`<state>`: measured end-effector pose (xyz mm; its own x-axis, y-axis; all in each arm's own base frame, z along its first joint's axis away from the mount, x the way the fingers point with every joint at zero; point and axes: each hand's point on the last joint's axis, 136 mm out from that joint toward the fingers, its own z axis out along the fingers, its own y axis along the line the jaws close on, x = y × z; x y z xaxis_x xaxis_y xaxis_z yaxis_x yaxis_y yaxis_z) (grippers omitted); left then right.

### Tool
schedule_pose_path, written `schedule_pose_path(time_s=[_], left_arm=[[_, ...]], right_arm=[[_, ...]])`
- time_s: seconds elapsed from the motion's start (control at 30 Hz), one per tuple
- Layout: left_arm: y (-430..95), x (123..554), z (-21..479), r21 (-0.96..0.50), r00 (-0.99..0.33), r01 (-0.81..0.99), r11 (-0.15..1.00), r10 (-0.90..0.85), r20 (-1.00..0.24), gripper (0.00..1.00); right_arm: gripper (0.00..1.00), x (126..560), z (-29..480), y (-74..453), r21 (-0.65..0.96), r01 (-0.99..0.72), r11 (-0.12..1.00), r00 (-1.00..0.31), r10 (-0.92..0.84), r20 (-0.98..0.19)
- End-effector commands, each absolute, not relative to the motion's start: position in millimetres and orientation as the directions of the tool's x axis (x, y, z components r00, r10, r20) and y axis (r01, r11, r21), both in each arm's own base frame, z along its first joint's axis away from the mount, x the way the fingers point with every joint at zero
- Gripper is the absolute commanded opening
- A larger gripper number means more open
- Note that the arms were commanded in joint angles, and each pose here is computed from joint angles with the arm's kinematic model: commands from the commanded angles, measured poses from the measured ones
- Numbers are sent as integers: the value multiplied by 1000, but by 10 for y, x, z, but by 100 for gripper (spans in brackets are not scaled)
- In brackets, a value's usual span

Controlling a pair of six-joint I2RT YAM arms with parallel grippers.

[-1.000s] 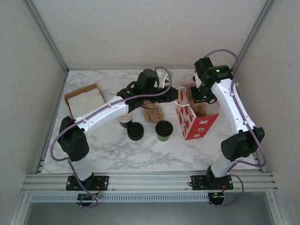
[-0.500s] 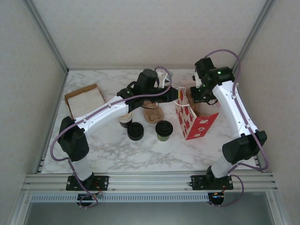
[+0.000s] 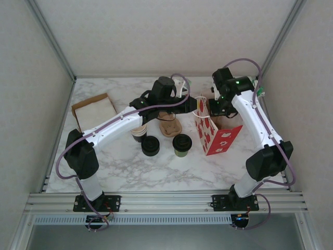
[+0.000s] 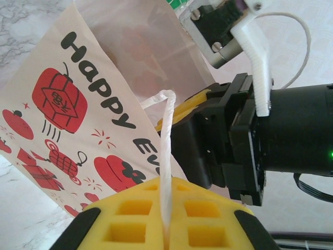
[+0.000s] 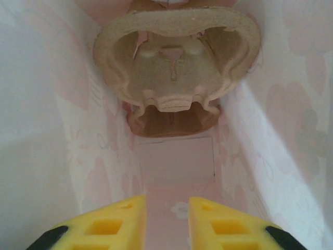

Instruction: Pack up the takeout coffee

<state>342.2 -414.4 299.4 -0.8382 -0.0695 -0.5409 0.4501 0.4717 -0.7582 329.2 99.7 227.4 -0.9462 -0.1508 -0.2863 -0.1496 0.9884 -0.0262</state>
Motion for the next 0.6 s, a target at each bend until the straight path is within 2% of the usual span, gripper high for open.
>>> schedule_pose_path(time_s=[0.0, 0.57], left_arm=[[-4067, 3445, 3103, -743, -819, 470, 476, -78, -568, 0], [-4089, 3485, 3067, -744, -823, 465, 480, -74, -563, 0]], right_arm=[[28, 3342, 2117, 990, -54, -139, 989, -953, -149, -264], [30, 3435, 1743, 1061, -39, -166, 985, -948, -171, -268]])
